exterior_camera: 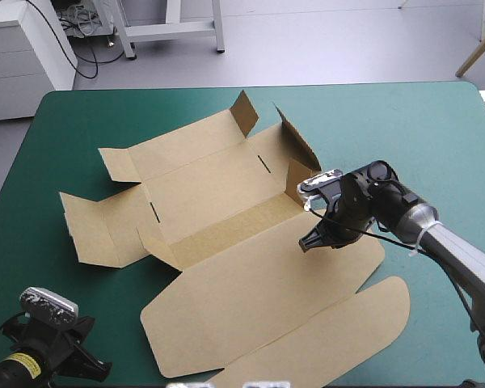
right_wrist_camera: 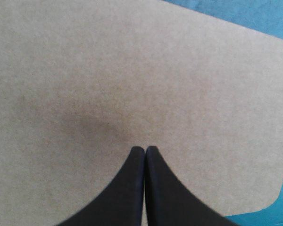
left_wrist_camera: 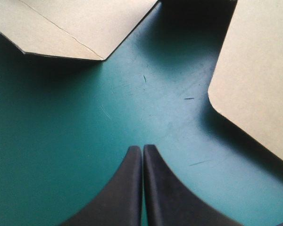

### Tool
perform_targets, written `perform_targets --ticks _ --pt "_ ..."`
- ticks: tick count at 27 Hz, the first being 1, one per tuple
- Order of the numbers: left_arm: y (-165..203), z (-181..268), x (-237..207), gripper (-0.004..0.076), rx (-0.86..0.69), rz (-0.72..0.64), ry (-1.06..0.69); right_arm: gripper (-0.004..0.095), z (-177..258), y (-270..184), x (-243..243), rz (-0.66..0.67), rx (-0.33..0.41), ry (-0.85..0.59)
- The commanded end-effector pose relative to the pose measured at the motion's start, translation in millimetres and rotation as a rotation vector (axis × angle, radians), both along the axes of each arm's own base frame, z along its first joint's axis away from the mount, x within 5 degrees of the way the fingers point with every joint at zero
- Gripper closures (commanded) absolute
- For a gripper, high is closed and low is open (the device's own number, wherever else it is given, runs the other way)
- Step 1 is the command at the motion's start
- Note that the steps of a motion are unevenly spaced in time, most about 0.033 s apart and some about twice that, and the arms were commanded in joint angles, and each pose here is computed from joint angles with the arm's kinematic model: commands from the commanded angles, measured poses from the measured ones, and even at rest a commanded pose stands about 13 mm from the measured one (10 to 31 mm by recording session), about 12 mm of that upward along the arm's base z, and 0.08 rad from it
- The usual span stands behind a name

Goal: Fold the box

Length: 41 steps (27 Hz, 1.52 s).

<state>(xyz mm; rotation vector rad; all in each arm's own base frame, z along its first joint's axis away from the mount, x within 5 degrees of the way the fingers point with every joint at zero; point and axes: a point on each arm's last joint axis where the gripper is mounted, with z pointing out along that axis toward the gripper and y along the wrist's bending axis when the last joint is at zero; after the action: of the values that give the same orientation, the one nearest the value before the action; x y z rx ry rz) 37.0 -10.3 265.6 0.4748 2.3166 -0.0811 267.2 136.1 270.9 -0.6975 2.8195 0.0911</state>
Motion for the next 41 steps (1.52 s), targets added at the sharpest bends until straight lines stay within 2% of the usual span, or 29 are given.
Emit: perform_targets --ticks 1,24,30,35,38,41 --pt "-1 9 4 0.0734 -0.026 0.008 -0.058 0.0912 19 -1 0 0.001 0.034 -0.066" --pt "-1 9 4 0.0734 -0.026 0.008 -0.058 0.0928 27 -1 -1 -0.002 0.028 -0.052" --pt "-2 9 4 0.0734 -0.028 0.007 -0.058 0.0928 51 0 1 -0.001 0.037 -0.077" --pt "-2 9 4 0.0734 -0.028 0.007 -0.058 0.0928 78 -7 -2 -0.003 0.016 -0.147" --pt "-2 9 4 0.0734 -0.028 0.007 -0.058 0.0928 102 -17 -9 -0.03 0.061 -0.216" --pt "-2 9 4 0.0734 -0.028 0.007 -0.058 0.0928 125 -47 -18 -0.115 0.101 -0.286"
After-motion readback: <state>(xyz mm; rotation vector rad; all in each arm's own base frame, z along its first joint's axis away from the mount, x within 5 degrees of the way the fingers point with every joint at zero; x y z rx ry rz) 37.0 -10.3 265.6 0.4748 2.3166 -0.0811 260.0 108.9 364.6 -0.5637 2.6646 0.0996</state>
